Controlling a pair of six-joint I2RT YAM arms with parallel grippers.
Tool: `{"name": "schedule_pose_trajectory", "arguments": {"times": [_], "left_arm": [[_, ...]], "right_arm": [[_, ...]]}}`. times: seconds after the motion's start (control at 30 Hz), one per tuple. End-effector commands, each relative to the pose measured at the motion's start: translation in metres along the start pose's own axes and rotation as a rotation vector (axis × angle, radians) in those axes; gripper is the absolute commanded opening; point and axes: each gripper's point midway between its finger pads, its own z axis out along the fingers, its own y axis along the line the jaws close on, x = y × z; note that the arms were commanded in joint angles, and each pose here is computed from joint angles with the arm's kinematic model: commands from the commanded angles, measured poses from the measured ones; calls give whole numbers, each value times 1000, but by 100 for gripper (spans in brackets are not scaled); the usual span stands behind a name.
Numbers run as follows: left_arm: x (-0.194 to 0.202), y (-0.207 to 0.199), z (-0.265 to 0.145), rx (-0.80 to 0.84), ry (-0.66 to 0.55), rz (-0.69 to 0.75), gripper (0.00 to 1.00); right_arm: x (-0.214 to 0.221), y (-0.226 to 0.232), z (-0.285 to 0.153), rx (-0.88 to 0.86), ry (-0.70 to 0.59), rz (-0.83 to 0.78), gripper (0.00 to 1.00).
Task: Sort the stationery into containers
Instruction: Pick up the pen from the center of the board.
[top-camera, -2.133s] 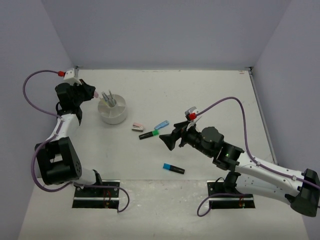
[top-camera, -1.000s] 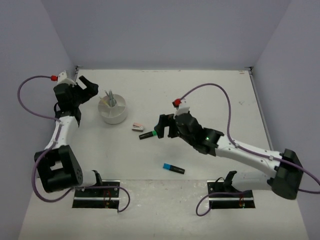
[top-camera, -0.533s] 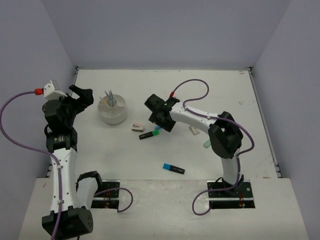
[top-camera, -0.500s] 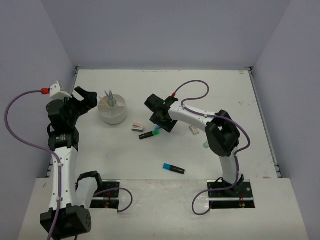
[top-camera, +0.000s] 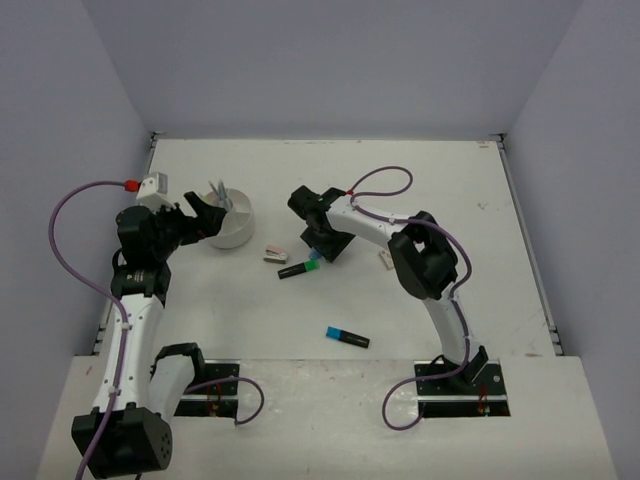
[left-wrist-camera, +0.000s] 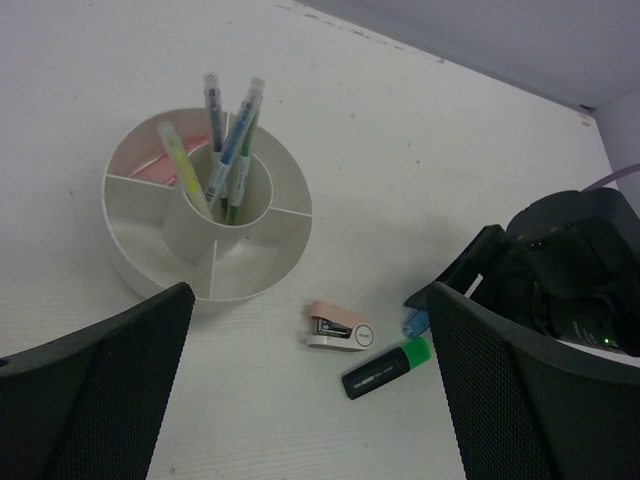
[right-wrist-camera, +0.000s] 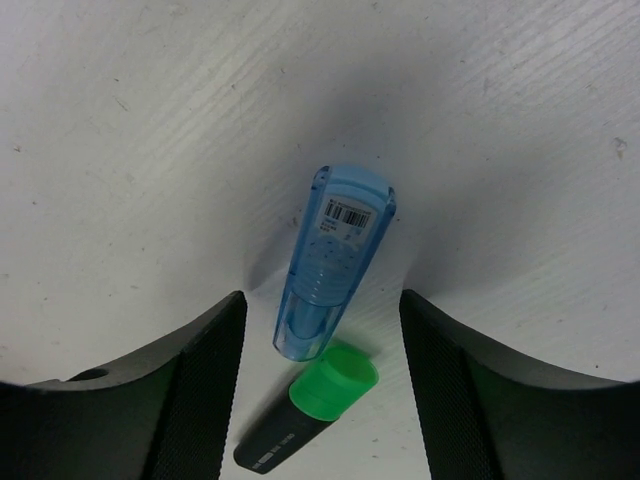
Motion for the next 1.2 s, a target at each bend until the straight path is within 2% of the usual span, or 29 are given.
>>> {"name": "schedule_pose_trajectory", "arguments": {"times": [0.0, 0.07, 0.13, 0.3, 0.33, 0.37, 0.47, 0.53, 0.63, 0.73, 0.77, 0.83, 0.87, 0.9, 0.93, 1.0, 1.1, 1.17], "left_arm": [[-1, -13, 0, 73, -10, 52, 100], [1, -16, 0, 81, -3, 58, 100], [3, -18, 0, 77, 11, 70, 100], [5, -27, 0, 106, 39, 70, 100], [4, -28, -1, 108, 40, 70, 100], [4, -30, -2, 113, 42, 74, 100], [5, -38, -3, 134, 52, 84, 100], [13, -46, -1, 167, 80, 76, 100], [32, -67, 7, 245, 147, 51, 100], [51, -117, 5, 482, 204, 19, 100], [46, -132, 5, 571, 172, 31, 100], [57, -161, -12, 751, 243, -47, 100], [59, -169, -16, 799, 244, -45, 100], [60, -176, -19, 823, 252, -56, 100], [61, -183, -22, 844, 248, -53, 100], [64, -203, -27, 895, 255, -35, 100], [73, -223, -31, 941, 267, -22, 100], [76, -230, -30, 955, 273, -31, 98]], "right_arm": [[-8, 2, 2, 29, -28, 48, 60], [-7, -2, 2, 41, -22, 45, 54], [-6, -14, 2, 61, -22, 46, 40], [-2, -32, 5, 80, 2, 12, 35], [-2, -31, 5, 74, 6, 11, 29], [1, -42, 11, 92, 10, 1, 26], [3, -53, 18, 73, 13, -14, 0], [-1, -57, 22, 42, -11, -67, 0], [-21, -47, -1, -82, -91, -189, 0], [-46, -20, -51, -315, -214, -307, 0], [-51, -15, -64, -358, -272, -375, 0], [-54, -8, -108, -514, -400, -504, 0], [-44, -4, -136, -645, -462, -628, 0], [-28, -16, -137, -700, -475, -743, 0], [-18, -9, -166, -809, -511, -809, 0], [14, -24, -193, -951, -538, -977, 0], [29, -36, -226, -1094, -541, -1003, 0], [27, -40, -240, -1129, -548, -983, 0]]}}
